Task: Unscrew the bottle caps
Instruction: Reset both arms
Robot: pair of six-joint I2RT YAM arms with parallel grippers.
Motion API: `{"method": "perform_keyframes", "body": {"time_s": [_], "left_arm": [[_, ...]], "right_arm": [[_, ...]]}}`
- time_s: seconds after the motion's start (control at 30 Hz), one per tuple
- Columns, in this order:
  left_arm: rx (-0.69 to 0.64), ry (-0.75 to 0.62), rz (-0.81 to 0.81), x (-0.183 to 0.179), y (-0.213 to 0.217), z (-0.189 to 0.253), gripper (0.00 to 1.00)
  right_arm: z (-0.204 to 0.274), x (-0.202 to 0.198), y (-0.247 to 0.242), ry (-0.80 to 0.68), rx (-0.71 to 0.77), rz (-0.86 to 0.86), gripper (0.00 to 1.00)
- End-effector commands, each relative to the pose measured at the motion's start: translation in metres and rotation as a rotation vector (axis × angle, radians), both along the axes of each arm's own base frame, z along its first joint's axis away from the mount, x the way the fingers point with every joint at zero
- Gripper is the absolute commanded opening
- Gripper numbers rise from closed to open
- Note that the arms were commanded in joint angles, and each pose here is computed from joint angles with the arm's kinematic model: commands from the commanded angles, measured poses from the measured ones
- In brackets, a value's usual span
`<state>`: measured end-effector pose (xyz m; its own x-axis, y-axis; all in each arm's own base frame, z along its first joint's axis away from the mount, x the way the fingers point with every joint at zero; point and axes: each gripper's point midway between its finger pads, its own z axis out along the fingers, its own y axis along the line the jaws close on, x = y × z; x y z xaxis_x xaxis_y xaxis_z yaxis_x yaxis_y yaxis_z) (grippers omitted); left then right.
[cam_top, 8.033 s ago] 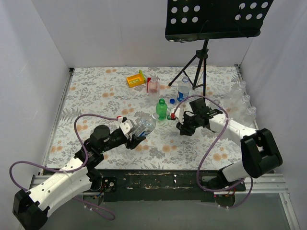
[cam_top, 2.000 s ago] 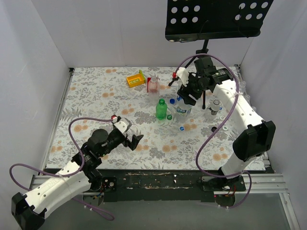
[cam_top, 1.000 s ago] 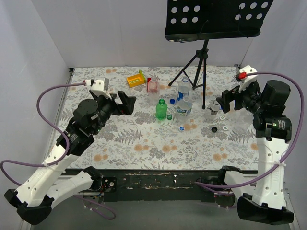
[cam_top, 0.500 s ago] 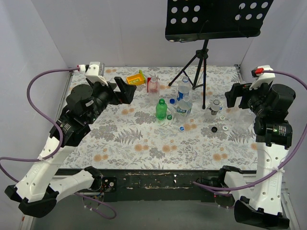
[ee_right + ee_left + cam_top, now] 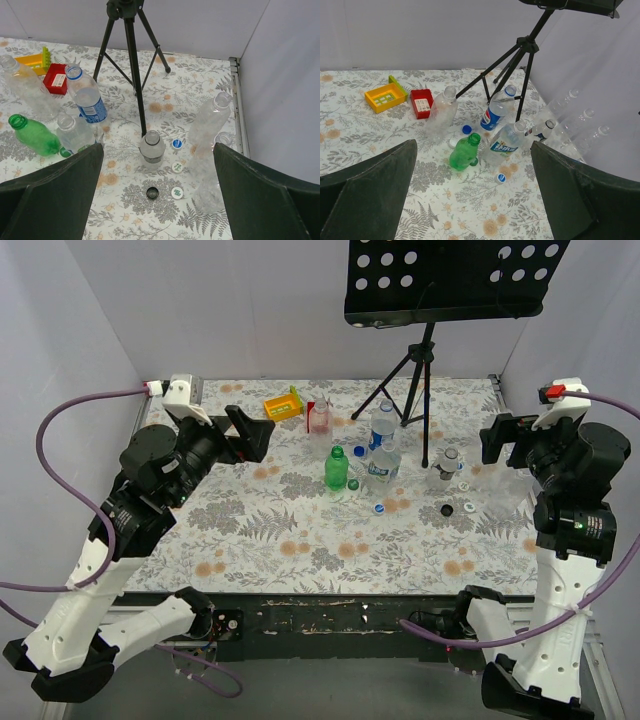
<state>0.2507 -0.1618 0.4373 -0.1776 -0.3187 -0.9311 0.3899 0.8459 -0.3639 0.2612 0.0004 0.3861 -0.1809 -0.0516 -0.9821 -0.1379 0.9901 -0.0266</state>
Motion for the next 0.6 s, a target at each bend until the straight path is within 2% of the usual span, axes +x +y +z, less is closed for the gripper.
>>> {"method": "perform_keyframes", "body": {"time_s": [0.0,0.57], "left_arm": [[0.015,-0.006,0.011,-0.004,0.007,0.004,0.98],[0.035,0.001,0.021,0.002,0.006,-0.012,0.98]], "right_arm": [[0.026,-0.001,-0.004,-0.08,-0.007,-0.019,0.98],[0.029,0.004,-0.006,-0.098,0.0,-0.025,0.98]]}}
